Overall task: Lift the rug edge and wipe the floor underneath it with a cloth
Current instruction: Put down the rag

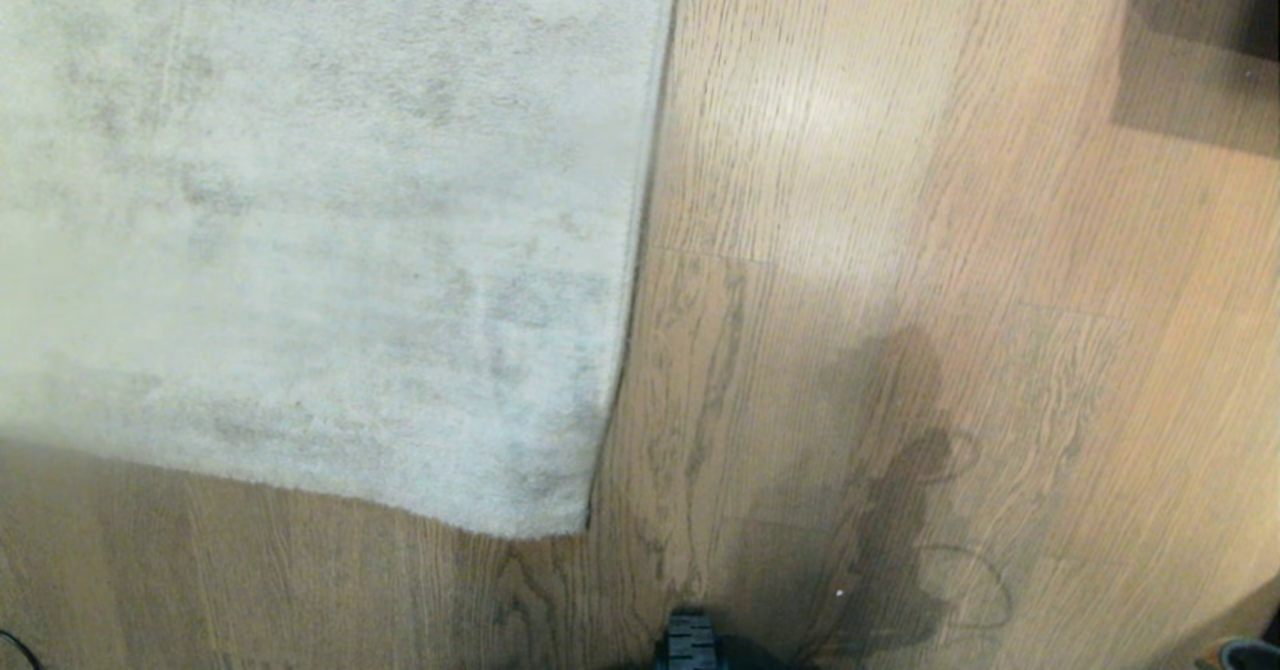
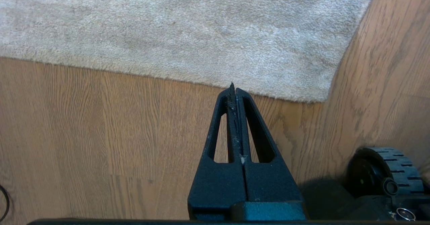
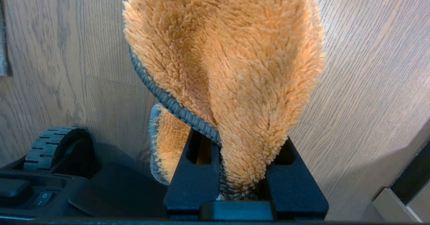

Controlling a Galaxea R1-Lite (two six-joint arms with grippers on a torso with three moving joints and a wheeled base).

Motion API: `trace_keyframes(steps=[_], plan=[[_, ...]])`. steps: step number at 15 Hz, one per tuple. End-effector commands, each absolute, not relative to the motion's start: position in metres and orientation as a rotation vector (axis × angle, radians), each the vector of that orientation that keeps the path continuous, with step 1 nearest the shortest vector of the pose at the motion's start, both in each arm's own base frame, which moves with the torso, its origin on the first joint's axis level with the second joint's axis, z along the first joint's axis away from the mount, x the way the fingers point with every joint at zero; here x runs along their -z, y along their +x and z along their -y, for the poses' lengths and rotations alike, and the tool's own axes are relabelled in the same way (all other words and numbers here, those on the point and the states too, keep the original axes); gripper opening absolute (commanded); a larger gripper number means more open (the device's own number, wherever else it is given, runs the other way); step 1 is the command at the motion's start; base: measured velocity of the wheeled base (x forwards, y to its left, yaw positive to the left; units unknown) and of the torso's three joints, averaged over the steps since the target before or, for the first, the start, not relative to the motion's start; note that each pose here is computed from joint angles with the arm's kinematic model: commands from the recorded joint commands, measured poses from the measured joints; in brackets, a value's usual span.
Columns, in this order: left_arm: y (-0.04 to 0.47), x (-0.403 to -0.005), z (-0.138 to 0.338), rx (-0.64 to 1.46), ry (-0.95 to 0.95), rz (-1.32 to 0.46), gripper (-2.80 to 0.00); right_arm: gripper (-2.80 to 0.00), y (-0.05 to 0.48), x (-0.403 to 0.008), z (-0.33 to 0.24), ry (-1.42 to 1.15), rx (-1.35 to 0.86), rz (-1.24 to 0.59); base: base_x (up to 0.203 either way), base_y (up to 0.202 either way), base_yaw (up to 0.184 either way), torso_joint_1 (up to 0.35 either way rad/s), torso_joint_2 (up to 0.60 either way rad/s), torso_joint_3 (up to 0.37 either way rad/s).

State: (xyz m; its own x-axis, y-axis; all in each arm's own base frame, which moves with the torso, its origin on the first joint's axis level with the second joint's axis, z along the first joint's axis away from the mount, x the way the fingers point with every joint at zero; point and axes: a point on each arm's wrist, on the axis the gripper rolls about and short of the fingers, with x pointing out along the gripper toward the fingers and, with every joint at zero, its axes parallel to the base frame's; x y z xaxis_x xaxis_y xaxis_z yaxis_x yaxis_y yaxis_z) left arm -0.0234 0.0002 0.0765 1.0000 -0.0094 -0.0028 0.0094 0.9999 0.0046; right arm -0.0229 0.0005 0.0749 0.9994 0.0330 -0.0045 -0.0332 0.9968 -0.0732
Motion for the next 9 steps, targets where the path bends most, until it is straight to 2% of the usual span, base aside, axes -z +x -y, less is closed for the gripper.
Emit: trace_keyframes(steps=[1, 9], plan=[[-0.0234, -0.0765, -0.0001, 0.009, 0.005, -0.003, -2.80, -2.80, -0.0228, -0.0749, -0.0006, -0.077, -0.034, -0.005, 0.000, 0.000, 0.000, 0.000, 0.00, 0.000], [-0.0234, -0.0765, -0.0001, 0.009, 0.005, -0.003, -2.80, -2.80, -0.0228, -0.0750, -0.0006, -0.067, -0.035, -0.003, 0.000, 0.000, 0.000, 0.000, 0.00, 0.000]])
